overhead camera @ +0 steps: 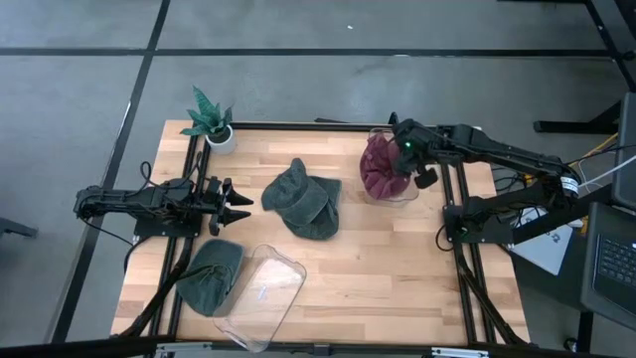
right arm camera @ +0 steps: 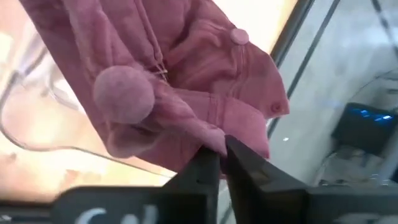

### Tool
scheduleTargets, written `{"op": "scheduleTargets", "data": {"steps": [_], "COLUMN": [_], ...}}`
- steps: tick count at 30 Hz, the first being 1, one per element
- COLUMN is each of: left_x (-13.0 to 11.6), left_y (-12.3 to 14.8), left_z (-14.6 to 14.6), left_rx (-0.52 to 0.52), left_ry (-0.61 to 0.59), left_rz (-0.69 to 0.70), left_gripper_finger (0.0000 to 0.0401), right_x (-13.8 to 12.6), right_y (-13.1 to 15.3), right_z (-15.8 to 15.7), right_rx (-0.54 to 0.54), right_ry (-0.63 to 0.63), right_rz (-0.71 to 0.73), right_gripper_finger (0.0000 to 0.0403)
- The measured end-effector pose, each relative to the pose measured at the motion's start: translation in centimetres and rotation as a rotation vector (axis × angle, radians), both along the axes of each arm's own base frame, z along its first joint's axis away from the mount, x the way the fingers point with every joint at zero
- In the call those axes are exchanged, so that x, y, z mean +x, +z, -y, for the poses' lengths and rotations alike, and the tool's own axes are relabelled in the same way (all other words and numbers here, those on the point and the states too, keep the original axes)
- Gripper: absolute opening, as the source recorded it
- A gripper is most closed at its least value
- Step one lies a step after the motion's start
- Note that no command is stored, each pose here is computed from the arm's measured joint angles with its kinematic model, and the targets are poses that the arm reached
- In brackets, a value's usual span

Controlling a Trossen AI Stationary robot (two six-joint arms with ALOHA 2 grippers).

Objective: Pick & Place hat
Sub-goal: Put the red cap into the top transparent bin

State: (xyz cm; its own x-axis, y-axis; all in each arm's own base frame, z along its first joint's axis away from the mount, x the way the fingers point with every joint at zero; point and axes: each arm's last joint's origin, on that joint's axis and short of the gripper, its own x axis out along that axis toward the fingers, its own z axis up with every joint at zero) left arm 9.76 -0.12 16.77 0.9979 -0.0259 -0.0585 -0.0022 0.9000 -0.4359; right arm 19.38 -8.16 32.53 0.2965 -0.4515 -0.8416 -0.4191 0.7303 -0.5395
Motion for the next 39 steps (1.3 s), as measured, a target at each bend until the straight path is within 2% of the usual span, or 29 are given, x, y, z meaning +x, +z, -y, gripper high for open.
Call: {"op": "scheduleTargets", "data": {"steps": [6,12,15,19,22,25,28,30,32,33,39], "left_x": [0.0,0.0,0.0,0.0,0.0,0.0,0.0,0.0,0.0,0.0,0.0], "left_y": [0.0,0.0,0.0,0.0,0.0,0.0,0.0,0.0,0.0,0.0,0.0], "left_z": [0.0,0.0,0.0,0.0,0.0,0.0,0.0,0.0,0.0,0.0,0.0], "left_rx": [0.000,0.000,0.000,0.000,0.000,0.000,0.000,0.000,0.000,0.000,0.000], "left_ry": [0.000,0.000,0.000,0.000,0.000,0.000,0.000,0.000,0.000,0.000,0.000], "left_rz": [0.000,0.000,0.000,0.000,0.000,0.000,0.000,0.000,0.000,0.000,0.000], "left_gripper_finger": [0.0210,0.0210,0.0210,0.0210,0.0210,0.0210,0.0210,0.0210,0.0210,0.0210,0.0210], "right_x": [-0.1,-0.5,-1.2,-2.6,-3.7,-4.3,-4.3,-4.0,-3.6,-3.4,-1.8], "right_y": [0.1,0.9,2.1,4.1,5.5,6.2,6.3,5.9,5.2,4.7,1.6], "right_z": [-0.1,0.1,0.0,-0.5,-1.1,-1.7,-2.2,-2.6,-2.7,-2.8,-2.4], "right_rx": [0.043,-0.093,-0.129,-0.057,0.067,0.260,0.457,0.542,0.577,0.585,0.597], "right_ry": [-0.018,-0.110,-0.176,-0.294,-0.438,-0.581,-0.658,-0.690,-0.714,-0.721,-0.700], "right_rz": [0.035,0.037,0.071,0.128,0.197,0.285,0.368,0.395,0.392,0.384,0.403], "right_gripper_finger": [0.0108,0.0188,0.0209,0.0217,0.0209,0.0182,0.0128,0.0080,0.0028,0.0015,0.0010]}}
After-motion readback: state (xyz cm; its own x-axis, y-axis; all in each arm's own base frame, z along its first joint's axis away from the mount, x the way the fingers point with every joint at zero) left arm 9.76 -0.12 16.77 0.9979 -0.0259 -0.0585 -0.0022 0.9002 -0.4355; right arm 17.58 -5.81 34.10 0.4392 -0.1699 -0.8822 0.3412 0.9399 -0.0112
